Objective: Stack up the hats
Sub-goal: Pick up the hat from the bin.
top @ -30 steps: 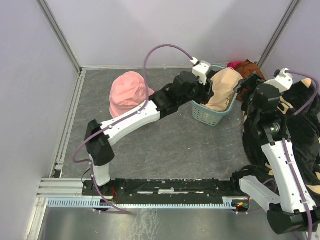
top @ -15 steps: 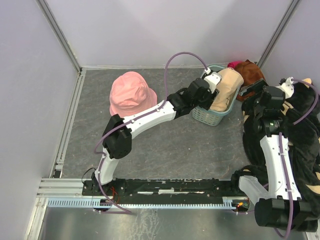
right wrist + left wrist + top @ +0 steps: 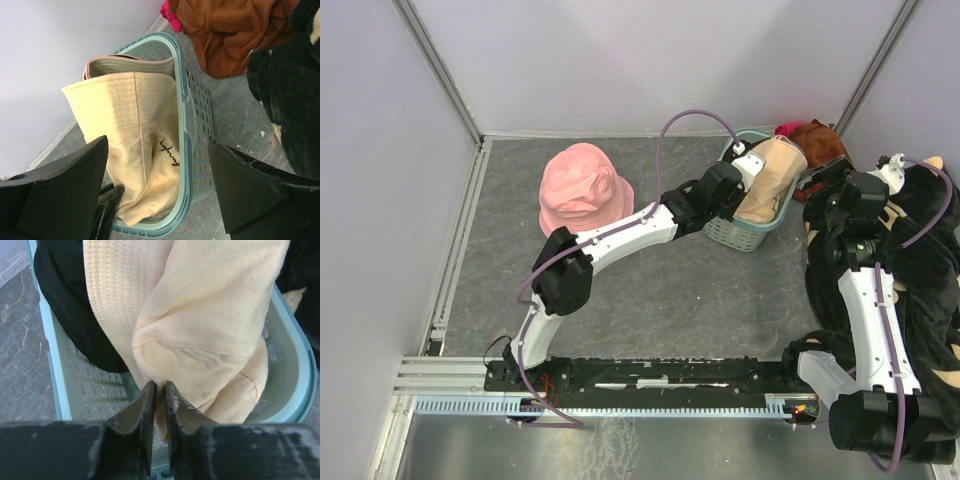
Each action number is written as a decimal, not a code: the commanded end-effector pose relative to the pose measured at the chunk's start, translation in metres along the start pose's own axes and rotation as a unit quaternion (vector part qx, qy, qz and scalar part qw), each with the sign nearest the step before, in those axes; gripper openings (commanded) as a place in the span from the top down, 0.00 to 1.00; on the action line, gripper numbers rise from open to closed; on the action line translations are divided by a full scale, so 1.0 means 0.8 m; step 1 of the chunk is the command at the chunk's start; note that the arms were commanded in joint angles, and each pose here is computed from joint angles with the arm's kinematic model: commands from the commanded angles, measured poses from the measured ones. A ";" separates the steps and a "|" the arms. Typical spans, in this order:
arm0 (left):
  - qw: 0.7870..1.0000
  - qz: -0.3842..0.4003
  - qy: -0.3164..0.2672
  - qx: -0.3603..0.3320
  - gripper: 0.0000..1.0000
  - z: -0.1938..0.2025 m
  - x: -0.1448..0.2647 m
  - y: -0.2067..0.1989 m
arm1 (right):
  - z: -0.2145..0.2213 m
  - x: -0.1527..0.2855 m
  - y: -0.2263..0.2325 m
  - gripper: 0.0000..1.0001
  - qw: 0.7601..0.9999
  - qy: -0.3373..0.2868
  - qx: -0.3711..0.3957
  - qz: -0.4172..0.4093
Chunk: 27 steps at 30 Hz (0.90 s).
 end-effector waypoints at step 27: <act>0.997 0.052 -0.058 -0.012 0.43 -0.031 0.048 -0.002 | -0.008 0.010 0.007 0.12 1.000 -0.015 -0.002 -0.023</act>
Point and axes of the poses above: each gripper's point midway between its finger pads, its own x axis back along the fingers, its own y axis along the line the jaws close on, z = x × y, the point moved 8 cm from there along x, back along the fingers, and after that the axes turned 1 degree about -x, right-handed, at the moved point
